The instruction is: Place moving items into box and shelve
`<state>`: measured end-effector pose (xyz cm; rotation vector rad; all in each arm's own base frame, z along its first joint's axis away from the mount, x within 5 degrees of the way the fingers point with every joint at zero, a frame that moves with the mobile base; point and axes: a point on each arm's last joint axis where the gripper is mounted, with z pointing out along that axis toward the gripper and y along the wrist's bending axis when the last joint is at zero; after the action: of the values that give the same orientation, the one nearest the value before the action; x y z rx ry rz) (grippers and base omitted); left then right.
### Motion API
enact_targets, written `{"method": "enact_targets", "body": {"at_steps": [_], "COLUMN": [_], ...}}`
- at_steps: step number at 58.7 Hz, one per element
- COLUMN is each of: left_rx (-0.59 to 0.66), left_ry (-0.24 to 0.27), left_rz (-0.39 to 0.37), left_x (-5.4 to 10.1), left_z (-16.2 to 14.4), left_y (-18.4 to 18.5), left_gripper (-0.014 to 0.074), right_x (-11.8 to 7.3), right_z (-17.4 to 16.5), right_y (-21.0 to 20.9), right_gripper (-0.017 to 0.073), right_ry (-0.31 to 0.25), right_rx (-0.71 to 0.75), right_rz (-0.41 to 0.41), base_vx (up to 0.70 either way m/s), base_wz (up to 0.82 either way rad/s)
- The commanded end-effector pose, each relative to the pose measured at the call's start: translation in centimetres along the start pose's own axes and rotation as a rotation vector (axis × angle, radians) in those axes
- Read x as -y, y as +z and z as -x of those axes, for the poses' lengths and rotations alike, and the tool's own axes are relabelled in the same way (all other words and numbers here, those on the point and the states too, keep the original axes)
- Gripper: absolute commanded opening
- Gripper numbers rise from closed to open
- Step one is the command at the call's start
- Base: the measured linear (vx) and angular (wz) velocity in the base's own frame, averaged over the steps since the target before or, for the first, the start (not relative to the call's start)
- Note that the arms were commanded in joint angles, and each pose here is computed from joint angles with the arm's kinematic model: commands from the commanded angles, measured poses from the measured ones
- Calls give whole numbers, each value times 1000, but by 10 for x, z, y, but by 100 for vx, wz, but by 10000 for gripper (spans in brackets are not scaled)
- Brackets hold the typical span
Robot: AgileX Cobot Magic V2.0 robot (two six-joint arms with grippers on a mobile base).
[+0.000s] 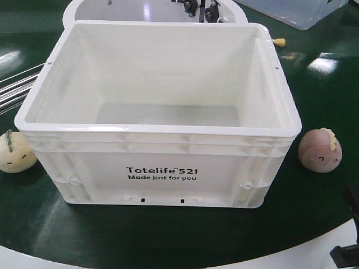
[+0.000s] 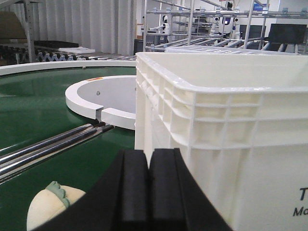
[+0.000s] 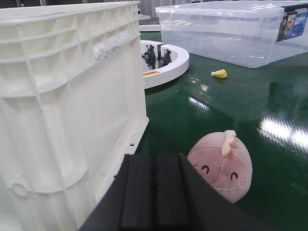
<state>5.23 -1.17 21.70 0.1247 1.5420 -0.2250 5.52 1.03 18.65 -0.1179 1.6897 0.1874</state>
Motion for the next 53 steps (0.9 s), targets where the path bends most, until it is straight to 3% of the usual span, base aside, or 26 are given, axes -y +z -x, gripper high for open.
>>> {"method": "enact_targets", "body": {"at_steps": [1,18,37,53], "left_rx": [134,147,235,170], "left_ry": [-13,-12,-11,-12], "left_rz": [-16,-17,-25,-17], "left_x": [2,2,3,6], "left_z": [19,20,31,86], "left_y": [-4,-4,-6,11], "left_gripper": [-6,-6,-5,-3], "right_x": [-1,-2,-3,-5], "right_z": [18,19,33,93], "right_y": [-4,-4,-7,-10], "right_gripper": [-9,-9,-9,-9], "right_ry": [-15,-5,-14,-38], "right_rx": [130,140,254,216], "right_rz": [7,11,25,6], "base_vx": [0,0,0,0], "base_wz": [0,0,0,0]}}
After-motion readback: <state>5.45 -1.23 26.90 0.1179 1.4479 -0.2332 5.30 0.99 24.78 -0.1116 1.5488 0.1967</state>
